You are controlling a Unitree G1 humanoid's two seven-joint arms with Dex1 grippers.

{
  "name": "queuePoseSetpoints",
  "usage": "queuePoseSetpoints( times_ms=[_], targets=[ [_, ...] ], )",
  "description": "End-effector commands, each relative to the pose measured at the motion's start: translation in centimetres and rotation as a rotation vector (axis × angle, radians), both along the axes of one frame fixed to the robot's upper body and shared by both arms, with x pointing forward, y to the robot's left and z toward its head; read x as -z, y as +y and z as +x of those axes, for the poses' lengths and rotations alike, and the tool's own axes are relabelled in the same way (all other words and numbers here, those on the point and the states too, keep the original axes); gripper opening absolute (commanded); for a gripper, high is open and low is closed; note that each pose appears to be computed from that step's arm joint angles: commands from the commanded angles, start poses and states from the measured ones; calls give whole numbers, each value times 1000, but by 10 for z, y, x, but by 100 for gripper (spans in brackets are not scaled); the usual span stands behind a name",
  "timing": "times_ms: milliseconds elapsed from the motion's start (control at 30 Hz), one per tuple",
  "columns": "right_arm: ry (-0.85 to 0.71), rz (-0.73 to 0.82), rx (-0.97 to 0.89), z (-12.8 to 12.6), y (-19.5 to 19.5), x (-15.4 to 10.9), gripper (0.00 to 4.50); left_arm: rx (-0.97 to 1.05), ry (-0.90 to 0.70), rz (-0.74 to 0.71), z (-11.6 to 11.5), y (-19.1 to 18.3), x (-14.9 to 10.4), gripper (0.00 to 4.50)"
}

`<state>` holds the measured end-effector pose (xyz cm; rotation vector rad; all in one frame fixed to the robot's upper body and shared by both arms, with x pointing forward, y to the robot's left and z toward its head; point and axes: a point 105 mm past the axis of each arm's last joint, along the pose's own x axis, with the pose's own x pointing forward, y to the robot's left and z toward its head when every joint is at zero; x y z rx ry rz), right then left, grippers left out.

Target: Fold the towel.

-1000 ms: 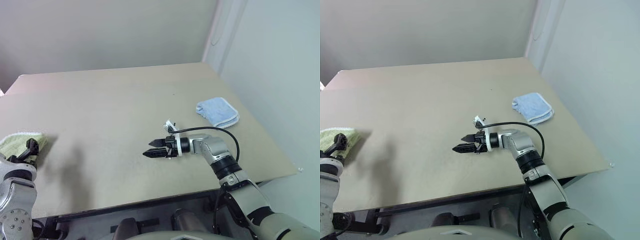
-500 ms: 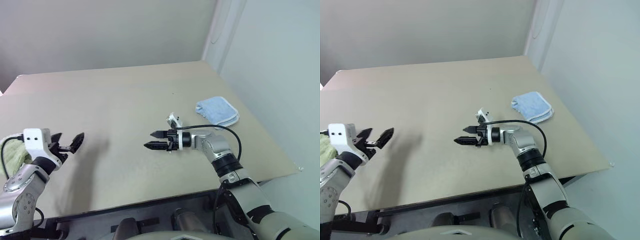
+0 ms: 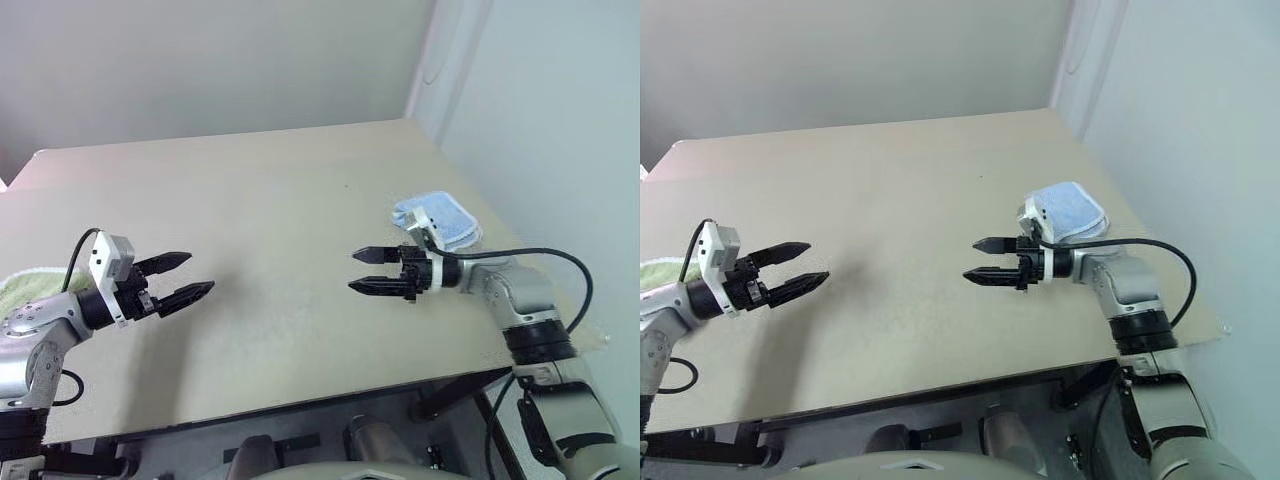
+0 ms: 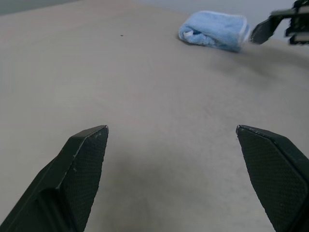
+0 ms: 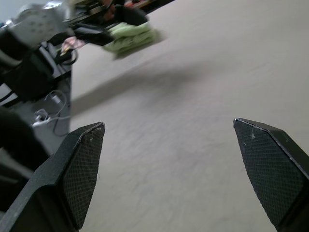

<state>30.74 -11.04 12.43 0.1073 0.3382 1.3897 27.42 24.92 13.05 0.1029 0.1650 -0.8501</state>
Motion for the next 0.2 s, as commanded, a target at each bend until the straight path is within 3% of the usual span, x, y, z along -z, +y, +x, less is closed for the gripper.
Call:
queuePoseSetpoints(
  times_ms=[33, 200],
  targets=[
    [-80, -11, -28, -4, -3, -9, 450, 87, -74, 97, -7, -9, -4, 449],
    [-112, -2, 3, 0, -1, -9, 450, 118, -59, 90, -17, -12, 5, 449]
  ],
)
